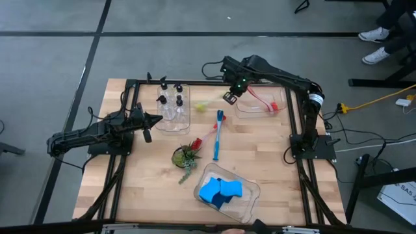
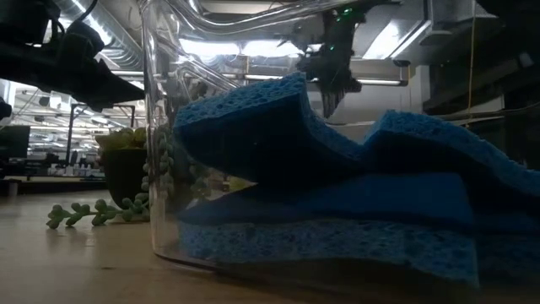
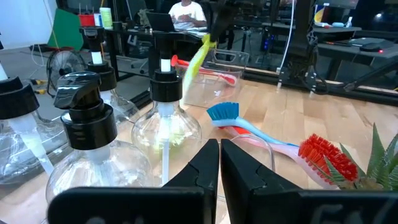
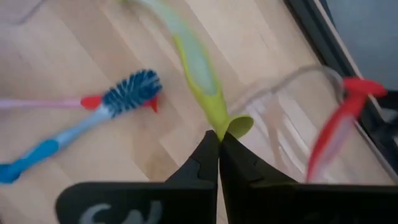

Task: Pick & Place Kitchen Sink Supplies
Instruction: Put the yellow dish brush into the top right transparent bin

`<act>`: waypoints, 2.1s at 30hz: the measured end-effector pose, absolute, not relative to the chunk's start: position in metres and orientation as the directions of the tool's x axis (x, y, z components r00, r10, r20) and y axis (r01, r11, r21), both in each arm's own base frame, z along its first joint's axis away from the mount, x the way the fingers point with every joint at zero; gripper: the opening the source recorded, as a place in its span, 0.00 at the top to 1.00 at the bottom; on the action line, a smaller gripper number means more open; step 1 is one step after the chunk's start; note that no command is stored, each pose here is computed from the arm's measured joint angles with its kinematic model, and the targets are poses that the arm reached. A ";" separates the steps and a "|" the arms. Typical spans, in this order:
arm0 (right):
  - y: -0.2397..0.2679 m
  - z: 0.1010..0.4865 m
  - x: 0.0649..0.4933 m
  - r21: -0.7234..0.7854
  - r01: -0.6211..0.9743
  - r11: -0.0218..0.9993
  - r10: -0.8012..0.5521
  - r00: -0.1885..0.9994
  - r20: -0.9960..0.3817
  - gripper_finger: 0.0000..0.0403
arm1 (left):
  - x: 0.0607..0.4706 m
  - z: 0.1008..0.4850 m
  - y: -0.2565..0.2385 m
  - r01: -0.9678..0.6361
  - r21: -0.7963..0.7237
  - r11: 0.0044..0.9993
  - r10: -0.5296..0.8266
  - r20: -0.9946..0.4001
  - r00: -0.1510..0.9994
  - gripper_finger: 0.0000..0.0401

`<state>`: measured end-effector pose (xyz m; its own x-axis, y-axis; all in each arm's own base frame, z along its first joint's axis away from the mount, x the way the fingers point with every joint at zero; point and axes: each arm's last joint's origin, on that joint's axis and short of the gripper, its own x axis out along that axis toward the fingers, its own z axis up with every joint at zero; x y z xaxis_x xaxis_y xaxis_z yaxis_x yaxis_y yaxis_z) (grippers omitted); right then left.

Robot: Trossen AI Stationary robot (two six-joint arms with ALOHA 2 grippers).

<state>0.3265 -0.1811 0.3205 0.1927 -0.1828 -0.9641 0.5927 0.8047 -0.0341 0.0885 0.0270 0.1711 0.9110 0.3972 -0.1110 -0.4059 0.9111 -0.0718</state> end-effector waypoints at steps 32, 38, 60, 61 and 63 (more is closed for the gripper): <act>-0.132 0.418 0.220 -0.119 0.721 0.683 -0.363 0.194 -0.911 0.99 | 0.089 0.171 0.027 -0.405 -0.072 0.912 0.396 -0.111 0.912 0.97; -0.122 0.436 0.196 -0.148 0.764 0.628 -0.459 0.210 -0.864 0.99 | 0.089 0.171 0.027 -0.404 -0.072 0.912 0.396 -0.111 0.912 0.97; -0.118 0.453 0.164 -0.297 0.797 0.526 -0.619 0.120 -0.776 0.99 | 0.089 0.171 0.027 -0.404 -0.072 0.912 0.395 -0.111 0.912 0.97; -0.118 0.454 0.162 -0.313 0.800 0.512 -0.635 0.107 -0.765 0.99 | 0.089 0.171 0.027 -0.404 -0.072 0.912 0.395 -0.111 0.912 0.97; -0.117 0.456 0.159 -0.323 0.805 0.498 -0.651 0.101 -0.752 0.99 | 0.089 0.171 0.027 -0.404 -0.072 0.912 0.395 -0.111 0.912 0.97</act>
<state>0.1586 -0.1167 0.4558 0.1012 -0.6511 -0.7522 0.8048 0.4981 -0.3228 0.0886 0.0270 0.1711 0.9118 0.3954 -0.1110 -0.4042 0.9118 -0.0720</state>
